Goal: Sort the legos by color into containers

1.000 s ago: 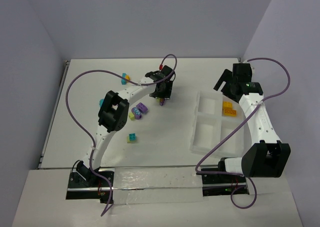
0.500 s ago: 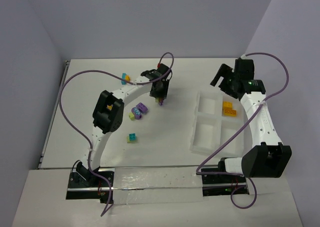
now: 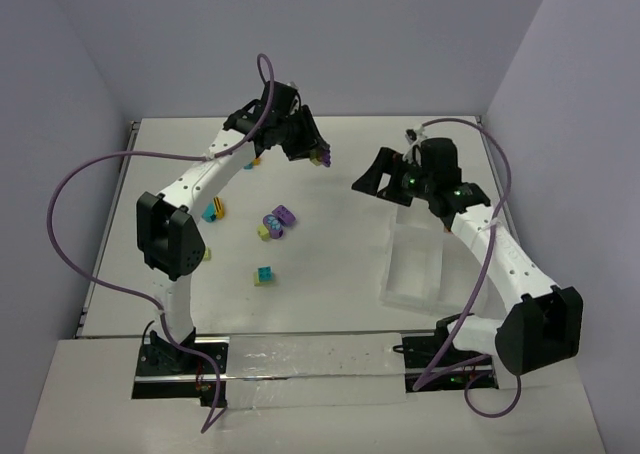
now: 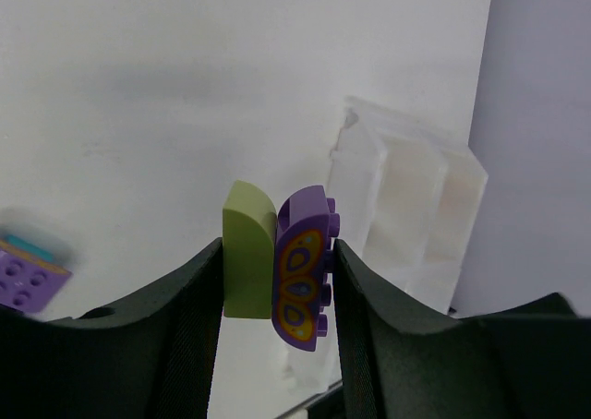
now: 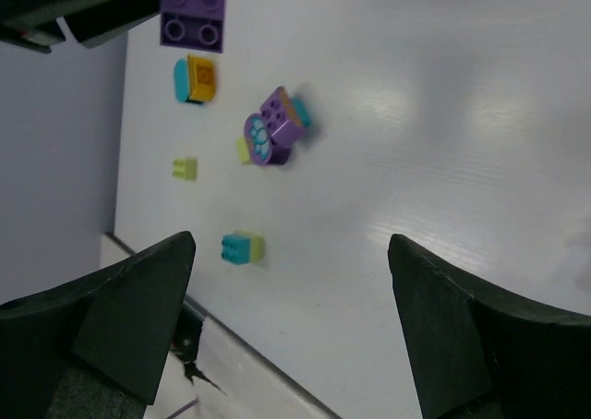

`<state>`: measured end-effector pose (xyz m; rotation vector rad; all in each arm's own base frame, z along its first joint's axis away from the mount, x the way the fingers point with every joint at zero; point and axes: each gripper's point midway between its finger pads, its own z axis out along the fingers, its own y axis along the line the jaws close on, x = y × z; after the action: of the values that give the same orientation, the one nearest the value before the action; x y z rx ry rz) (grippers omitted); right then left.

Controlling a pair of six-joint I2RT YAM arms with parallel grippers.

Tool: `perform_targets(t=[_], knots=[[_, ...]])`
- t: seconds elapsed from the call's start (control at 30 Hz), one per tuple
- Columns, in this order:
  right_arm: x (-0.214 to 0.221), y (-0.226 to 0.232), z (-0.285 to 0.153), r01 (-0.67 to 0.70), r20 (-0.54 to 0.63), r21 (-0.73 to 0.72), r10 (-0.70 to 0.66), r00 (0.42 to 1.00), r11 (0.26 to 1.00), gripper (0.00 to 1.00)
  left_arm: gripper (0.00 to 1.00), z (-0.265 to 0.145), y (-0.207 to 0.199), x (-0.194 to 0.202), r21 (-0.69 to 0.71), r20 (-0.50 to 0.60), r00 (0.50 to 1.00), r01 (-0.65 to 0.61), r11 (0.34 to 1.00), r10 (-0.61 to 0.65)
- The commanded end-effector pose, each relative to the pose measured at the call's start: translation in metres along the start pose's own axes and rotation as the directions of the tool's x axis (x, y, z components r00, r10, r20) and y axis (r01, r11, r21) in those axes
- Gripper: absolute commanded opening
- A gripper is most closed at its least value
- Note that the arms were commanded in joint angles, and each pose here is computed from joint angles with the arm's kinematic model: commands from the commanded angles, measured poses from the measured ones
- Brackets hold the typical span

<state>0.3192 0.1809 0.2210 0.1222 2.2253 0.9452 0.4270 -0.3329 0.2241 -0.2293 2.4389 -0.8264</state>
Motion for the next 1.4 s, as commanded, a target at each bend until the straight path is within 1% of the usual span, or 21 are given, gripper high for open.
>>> perform_targets(t=[0.0,0.13,0.23,0.33,0.53,0.7,0.93,1.1,1.3,1.37], knots=[[-0.022,0.047,0.012,-0.005,0.165,-0.155,0.031,0.986,0.988,0.93,0.13,0.001,-0.004,0.014,-0.01,-0.05,0.99,0.132,0.991,-0.133],[-0.021,0.043,0.029,-0.028,0.176,-0.125,0.05,0.983,0.992,0.93,0.13,-0.001,-0.002,0.018,-0.013,-0.059,0.988,0.14,0.99,-0.14],[-0.032,0.047,0.041,-0.045,0.208,-0.155,0.077,0.975,0.987,0.92,0.13,-0.003,-0.002,0.02,-0.009,-0.063,0.988,0.143,0.99,-0.143],[-0.042,0.056,0.048,-0.035,0.222,-0.177,0.075,0.972,0.984,0.9,0.13,-0.004,-0.004,0.02,-0.001,-0.064,0.988,0.144,0.99,-0.144],[-0.054,0.059,0.075,-0.035,0.197,-0.168,0.068,0.978,0.985,0.86,0.13,-0.009,-0.007,0.017,0.009,-0.061,0.987,0.147,0.989,-0.146],[-0.057,0.061,0.083,-0.034,0.191,-0.182,0.07,0.979,0.983,0.82,0.13,-0.011,-0.008,0.016,0.017,-0.057,0.987,0.152,0.988,-0.151],[-0.046,0.061,0.097,-0.037,0.146,-0.181,0.064,0.987,0.983,0.78,0.13,-0.011,-0.01,0.014,0.028,-0.06,0.987,0.154,0.988,-0.152],[-0.043,0.061,0.103,-0.037,0.137,-0.18,0.063,0.989,0.983,0.74,0.13,-0.011,-0.01,0.014,0.028,-0.059,0.986,0.156,0.987,-0.154],[-0.047,0.063,0.107,-0.042,0.143,-0.186,0.069,0.987,0.982,0.55,0.13,-0.014,-0.01,0.014,0.03,-0.059,0.986,0.155,0.987,-0.153],[-0.048,0.065,0.107,-0.042,0.143,-0.192,0.07,0.987,0.981,0.51,0.13,-0.015,-0.009,0.014,0.029,-0.058,0.987,0.155,0.988,-0.153]])
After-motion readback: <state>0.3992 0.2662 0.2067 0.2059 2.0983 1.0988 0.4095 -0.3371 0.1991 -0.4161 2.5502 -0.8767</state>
